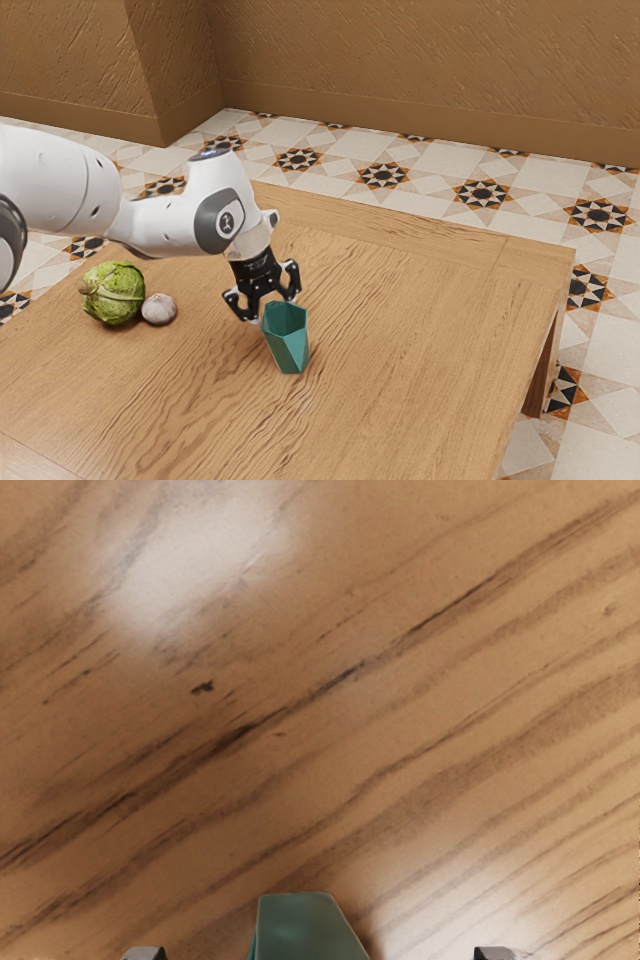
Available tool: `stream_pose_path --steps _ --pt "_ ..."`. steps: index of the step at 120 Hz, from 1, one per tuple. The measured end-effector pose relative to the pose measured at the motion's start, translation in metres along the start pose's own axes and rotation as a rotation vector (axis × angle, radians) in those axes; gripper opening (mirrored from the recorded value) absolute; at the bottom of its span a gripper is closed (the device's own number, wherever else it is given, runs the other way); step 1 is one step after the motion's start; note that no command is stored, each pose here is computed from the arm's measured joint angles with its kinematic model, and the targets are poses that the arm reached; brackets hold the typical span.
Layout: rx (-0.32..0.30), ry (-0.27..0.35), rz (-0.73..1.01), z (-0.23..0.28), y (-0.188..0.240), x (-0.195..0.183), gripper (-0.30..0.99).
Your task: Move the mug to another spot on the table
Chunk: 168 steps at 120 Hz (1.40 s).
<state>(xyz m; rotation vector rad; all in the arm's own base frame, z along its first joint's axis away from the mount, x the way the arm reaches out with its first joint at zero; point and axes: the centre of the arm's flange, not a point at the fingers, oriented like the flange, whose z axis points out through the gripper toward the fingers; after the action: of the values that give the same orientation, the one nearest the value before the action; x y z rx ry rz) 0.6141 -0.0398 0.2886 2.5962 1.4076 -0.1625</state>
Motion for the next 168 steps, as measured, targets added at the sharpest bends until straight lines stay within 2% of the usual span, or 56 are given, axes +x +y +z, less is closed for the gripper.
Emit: stream_pose_path --steps 19,48,68,81,100,128,168 --pt "-0.011 -0.009 -0.008 0.000 0.000 0.000 0.21" --pt "-0.025 -0.026 -0.029 -0.002 0.001 -0.002 0.11" --pt "-0.046 -0.075 -0.061 -0.014 0.004 -0.006 0.07" --pt "-0.056 -0.129 -0.088 -0.023 0.005 -0.008 0.03" --pt "-0.067 -0.193 -0.185 -0.040 -0.021 0.025 -0.02" --pt "-0.065 -0.232 -0.282 -0.059 -0.063 0.074 -0.05" --pt "-0.047 -0.270 -0.297 -0.048 -0.087 0.096 -0.06"
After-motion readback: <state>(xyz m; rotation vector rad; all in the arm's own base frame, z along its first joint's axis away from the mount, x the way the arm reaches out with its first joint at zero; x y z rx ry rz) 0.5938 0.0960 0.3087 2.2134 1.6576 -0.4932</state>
